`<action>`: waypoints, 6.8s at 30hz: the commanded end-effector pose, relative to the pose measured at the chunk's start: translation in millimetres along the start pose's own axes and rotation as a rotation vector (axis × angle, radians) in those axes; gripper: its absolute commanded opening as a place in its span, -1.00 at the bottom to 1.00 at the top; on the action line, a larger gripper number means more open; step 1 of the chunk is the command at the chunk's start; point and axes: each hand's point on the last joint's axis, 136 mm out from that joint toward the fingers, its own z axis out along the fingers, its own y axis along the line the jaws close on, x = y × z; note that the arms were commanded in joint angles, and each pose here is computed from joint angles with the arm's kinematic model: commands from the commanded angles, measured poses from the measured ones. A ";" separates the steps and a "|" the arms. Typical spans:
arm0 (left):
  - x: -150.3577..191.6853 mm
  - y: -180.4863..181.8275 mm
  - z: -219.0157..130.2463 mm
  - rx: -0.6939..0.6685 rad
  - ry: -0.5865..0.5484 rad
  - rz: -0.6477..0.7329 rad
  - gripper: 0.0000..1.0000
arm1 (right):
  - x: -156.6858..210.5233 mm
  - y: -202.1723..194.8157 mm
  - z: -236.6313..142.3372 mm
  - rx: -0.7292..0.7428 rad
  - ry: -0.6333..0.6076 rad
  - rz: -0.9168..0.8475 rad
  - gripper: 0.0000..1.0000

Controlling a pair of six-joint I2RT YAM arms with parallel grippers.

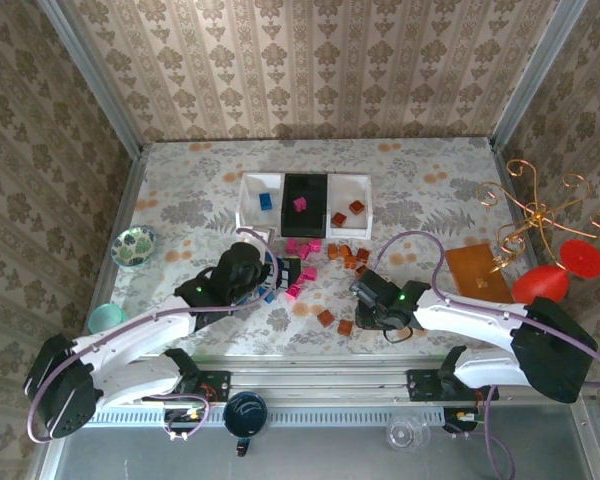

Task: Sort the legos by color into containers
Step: Pick up the lego from the bottom-center of the table, then place the lego in the container, then pick up the lego from the middle-left of the table, then place the lego in the container, then pick up the lego from the bottom-center of the table, then place the lego in the container, then pick up the lego from the bottom-center of the table.

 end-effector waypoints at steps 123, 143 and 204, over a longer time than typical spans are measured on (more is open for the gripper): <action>0.8 50.6 -31.4 -0.177 0.030 -0.049 1.00 | -32.1 100.5 10.1 -0.068 -0.012 -0.535 0.37; 0.6 61.7 -33.3 -0.217 0.021 -0.049 1.00 | -37.5 110.8 6.4 -0.018 -0.082 -0.600 -0.46; 35.4 88.7 -33.4 -0.231 0.044 -0.153 1.00 | 24.3 54.2 27.4 0.092 0.063 -0.478 0.13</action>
